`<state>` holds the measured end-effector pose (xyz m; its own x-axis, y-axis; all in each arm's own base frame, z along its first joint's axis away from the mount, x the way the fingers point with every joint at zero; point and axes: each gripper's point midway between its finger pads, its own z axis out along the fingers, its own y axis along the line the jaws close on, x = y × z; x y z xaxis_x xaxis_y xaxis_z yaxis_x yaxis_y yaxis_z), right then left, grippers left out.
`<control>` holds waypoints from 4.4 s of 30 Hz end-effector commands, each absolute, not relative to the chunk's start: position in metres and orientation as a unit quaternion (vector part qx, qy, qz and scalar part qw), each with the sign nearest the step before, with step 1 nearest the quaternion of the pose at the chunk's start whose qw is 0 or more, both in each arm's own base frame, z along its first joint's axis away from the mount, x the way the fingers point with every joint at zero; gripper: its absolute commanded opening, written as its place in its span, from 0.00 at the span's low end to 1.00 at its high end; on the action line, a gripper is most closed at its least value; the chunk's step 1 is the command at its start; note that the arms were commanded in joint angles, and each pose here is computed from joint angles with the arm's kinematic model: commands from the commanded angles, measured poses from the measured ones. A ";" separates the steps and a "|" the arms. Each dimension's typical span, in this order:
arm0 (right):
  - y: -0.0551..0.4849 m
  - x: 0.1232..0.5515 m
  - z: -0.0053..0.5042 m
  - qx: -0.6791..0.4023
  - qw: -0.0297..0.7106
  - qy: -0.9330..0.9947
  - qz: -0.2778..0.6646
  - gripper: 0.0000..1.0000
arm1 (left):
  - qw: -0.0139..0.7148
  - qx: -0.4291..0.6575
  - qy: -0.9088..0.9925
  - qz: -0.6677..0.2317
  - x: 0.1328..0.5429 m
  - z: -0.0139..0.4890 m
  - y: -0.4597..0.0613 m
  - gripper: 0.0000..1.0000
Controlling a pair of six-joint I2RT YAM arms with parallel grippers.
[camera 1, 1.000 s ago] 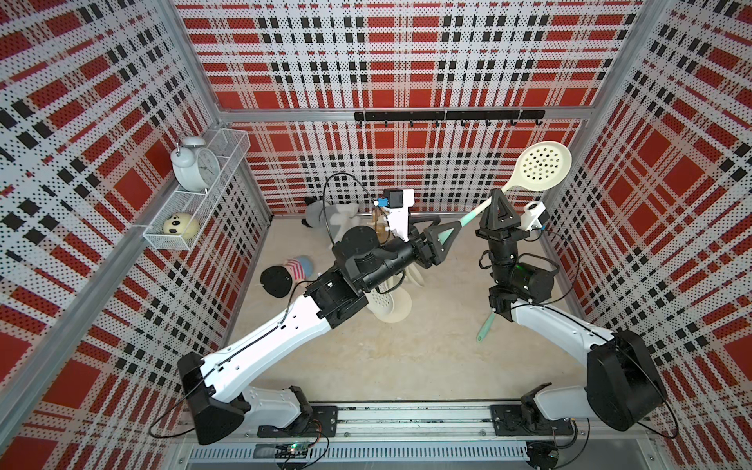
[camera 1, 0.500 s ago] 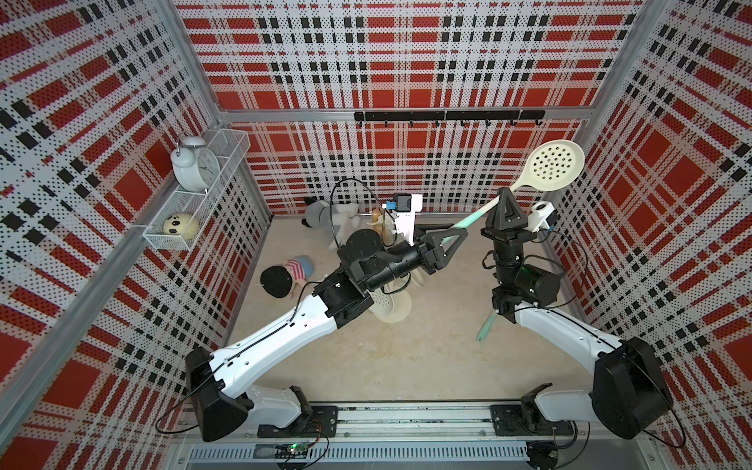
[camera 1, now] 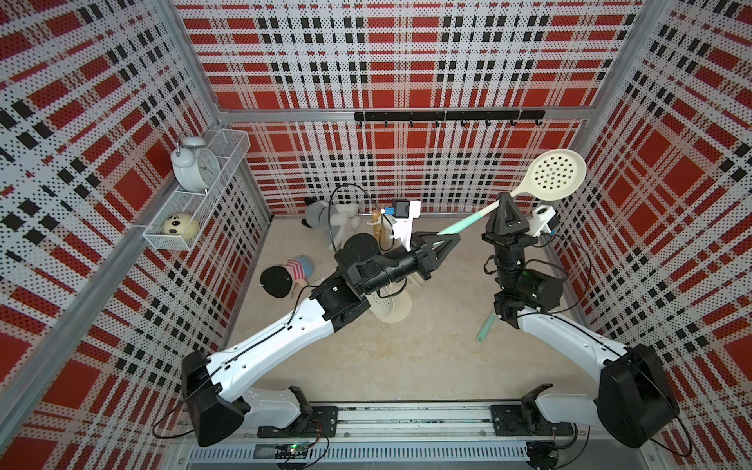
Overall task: Hang the skimmer on the kitchen utensil rack
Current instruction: Pick up the skimmer from the center of the board, then hang the skimmer on the rack.
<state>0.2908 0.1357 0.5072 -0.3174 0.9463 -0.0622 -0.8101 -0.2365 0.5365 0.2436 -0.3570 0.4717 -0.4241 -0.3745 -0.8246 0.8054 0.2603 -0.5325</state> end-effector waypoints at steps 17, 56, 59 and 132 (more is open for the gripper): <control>0.133 0.258 0.418 -0.198 0.741 0.603 0.219 0.90 | 0.526 0.233 0.691 -0.437 0.262 0.498 -0.303 0.00; 0.240 0.271 0.433 -0.557 0.591 0.566 -0.143 0.48 | 0.417 0.341 0.750 -0.384 0.247 0.450 -0.312 0.00; 0.242 0.269 0.433 -0.552 0.602 0.561 -0.132 0.43 | 0.413 0.351 0.741 -0.397 0.240 0.452 -0.313 0.00; 0.248 0.290 0.359 -0.334 0.423 0.758 0.367 0.00 | 0.607 0.115 0.680 -0.395 0.297 0.472 -0.152 0.62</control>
